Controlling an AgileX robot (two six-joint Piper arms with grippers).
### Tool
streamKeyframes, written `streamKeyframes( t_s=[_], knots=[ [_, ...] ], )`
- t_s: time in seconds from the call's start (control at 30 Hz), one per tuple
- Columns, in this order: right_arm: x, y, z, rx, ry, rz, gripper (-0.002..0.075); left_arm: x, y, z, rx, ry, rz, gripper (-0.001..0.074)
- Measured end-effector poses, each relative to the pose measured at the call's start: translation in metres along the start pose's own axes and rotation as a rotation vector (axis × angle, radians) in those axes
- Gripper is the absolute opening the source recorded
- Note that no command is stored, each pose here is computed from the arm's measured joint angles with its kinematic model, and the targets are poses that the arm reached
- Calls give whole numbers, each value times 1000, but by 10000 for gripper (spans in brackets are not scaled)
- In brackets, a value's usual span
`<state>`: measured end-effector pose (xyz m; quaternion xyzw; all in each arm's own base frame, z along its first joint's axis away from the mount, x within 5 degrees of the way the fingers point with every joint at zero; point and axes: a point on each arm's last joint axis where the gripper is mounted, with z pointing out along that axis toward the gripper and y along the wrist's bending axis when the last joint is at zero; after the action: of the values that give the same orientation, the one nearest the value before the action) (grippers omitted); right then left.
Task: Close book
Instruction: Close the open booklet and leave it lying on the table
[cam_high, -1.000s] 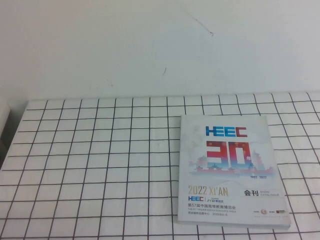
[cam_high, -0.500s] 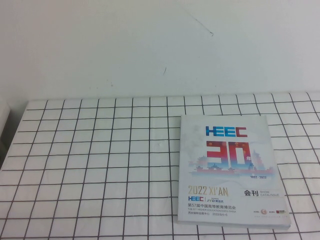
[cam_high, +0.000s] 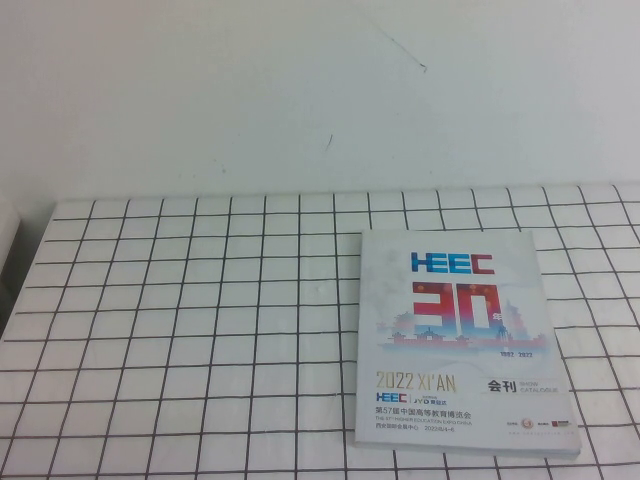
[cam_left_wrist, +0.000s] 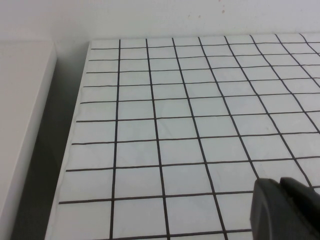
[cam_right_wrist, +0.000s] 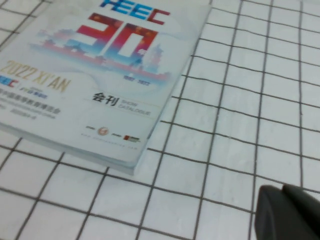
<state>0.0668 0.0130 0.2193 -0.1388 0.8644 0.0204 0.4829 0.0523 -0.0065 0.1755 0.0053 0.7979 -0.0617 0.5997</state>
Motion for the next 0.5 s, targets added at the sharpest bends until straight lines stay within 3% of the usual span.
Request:
streamKeyframes(
  t_s=[0.33, 0.5],
  knots=[
    [37, -8, 5, 208, -162, 66, -3, 0, 0, 0, 0, 0, -2, -4],
    [52, -7, 10, 257, -192, 91, -3, 0, 0, 0, 0, -1, -2, -4]
  ],
)
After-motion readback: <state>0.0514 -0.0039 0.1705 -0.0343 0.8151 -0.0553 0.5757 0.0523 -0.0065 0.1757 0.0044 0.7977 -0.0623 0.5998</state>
